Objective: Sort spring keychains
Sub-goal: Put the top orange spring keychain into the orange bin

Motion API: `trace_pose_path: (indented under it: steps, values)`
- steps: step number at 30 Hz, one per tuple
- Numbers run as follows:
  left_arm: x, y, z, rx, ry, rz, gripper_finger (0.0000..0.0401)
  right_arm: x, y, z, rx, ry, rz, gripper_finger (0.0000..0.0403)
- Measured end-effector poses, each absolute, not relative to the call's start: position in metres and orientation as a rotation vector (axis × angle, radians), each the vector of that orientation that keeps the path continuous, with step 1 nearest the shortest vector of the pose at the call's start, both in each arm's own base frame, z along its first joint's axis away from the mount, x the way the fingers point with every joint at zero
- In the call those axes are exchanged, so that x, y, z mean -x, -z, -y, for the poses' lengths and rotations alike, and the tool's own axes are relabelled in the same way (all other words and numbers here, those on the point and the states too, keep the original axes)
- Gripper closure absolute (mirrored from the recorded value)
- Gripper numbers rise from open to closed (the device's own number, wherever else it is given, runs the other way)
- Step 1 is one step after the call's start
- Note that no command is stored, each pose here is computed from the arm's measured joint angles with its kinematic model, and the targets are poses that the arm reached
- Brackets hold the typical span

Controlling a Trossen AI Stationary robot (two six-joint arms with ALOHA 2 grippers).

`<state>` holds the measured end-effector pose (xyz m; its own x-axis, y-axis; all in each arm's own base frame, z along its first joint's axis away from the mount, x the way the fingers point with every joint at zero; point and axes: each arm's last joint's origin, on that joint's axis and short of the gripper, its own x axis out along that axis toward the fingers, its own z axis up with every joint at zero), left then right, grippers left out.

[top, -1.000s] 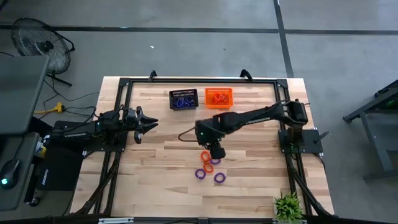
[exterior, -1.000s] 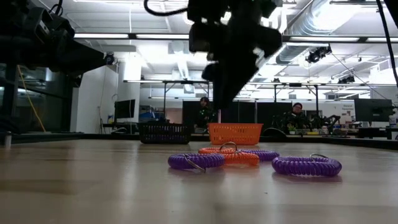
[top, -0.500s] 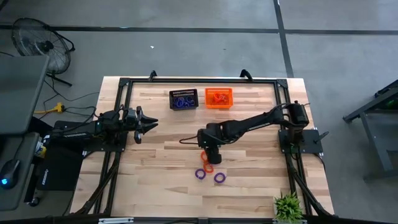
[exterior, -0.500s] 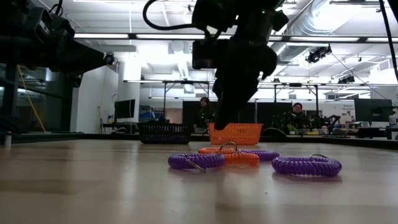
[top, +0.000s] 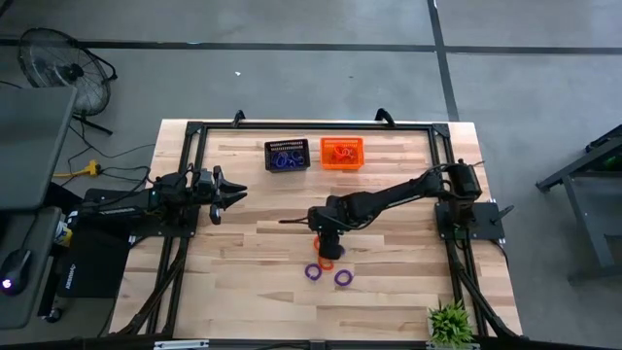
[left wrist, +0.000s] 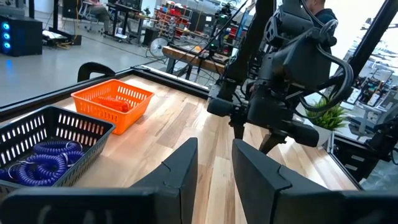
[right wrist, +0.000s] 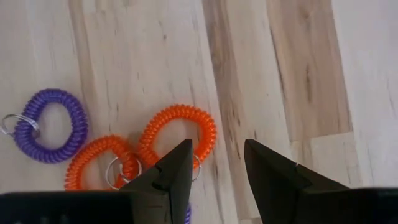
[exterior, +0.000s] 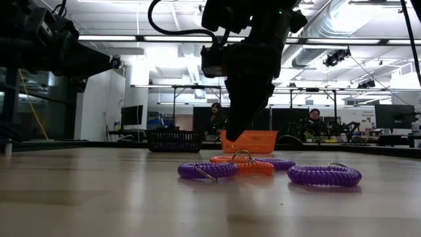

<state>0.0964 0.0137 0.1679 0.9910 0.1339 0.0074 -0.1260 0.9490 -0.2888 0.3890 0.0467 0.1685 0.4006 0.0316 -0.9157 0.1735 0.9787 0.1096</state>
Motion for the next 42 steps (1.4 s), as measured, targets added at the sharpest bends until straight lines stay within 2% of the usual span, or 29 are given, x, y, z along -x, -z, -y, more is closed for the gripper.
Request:
trace_pose_path:
  steps: [7, 27, 31, 42]
  values:
    - [-0.096, -0.168, -0.014, 0.292, -0.132, 0.027, 0.0302, -0.393, -0.157, -0.052, -0.204, 0.065, -1.180, 0.0263]
    - [-0.096, -0.168, -0.014, 0.292, -0.132, 0.027, 0.0302, -0.401, -0.123, -0.054, -0.191, 0.152, -1.210, 0.0266]
    - [-0.096, -0.168, -0.014, 0.292, -0.132, 0.027, 0.0302, -0.401, -0.122, -0.054, -0.146, 0.180, -1.206, 0.0287]
    - [-0.096, -0.168, -0.014, 0.292, -0.132, 0.027, 0.0302, -0.400, -0.121, -0.054, -0.137, 0.186, -1.209, 0.0381]
